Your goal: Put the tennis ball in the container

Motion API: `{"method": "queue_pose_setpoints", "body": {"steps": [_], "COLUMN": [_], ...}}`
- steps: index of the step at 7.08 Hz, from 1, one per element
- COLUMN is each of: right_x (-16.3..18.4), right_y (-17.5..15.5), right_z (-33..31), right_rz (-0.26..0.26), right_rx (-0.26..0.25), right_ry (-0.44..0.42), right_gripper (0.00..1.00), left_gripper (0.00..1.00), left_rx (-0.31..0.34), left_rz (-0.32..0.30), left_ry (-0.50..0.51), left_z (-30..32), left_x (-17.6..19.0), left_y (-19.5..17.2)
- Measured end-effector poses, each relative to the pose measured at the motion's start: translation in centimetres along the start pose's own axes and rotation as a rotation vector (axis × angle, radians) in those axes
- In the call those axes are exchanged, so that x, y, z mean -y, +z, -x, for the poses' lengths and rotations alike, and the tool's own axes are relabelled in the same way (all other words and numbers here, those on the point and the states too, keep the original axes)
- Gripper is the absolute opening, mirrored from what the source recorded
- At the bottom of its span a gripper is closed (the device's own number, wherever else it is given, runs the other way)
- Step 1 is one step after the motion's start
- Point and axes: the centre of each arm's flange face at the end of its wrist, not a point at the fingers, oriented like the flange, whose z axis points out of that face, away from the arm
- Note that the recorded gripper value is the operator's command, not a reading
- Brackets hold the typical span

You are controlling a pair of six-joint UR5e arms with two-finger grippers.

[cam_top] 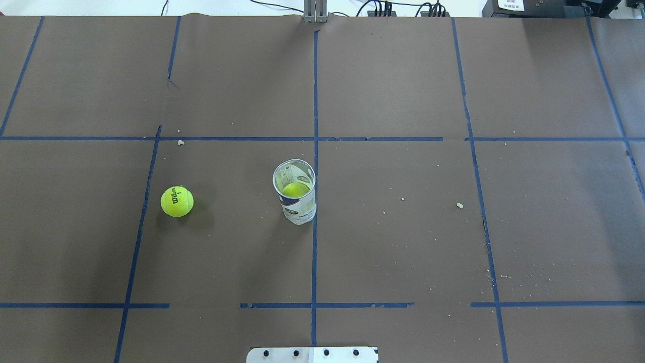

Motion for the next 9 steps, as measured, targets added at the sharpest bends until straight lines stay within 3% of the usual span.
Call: {"method": "queue_pose_setpoints", "body": {"steps": [4,9], "right_x": [0.0,0.0], "right_y": [0.0,0.0], "right_z": [0.0,0.0], "right_rz": [0.0,0.0], "right_rx": [0.0,0.0], "right_ry": [0.0,0.0], "right_gripper": [1.0,1.0], "left_gripper": [1.0,1.0], "left_rx": [0.001,-0.016], "left_rz": [-0.004,-0.08], "left_ry": [0.002,0.099], "left_z": [-0.3,-3.2], "left_x": [0.4,3.7], "left_y": [-0.1,-1.2]}}
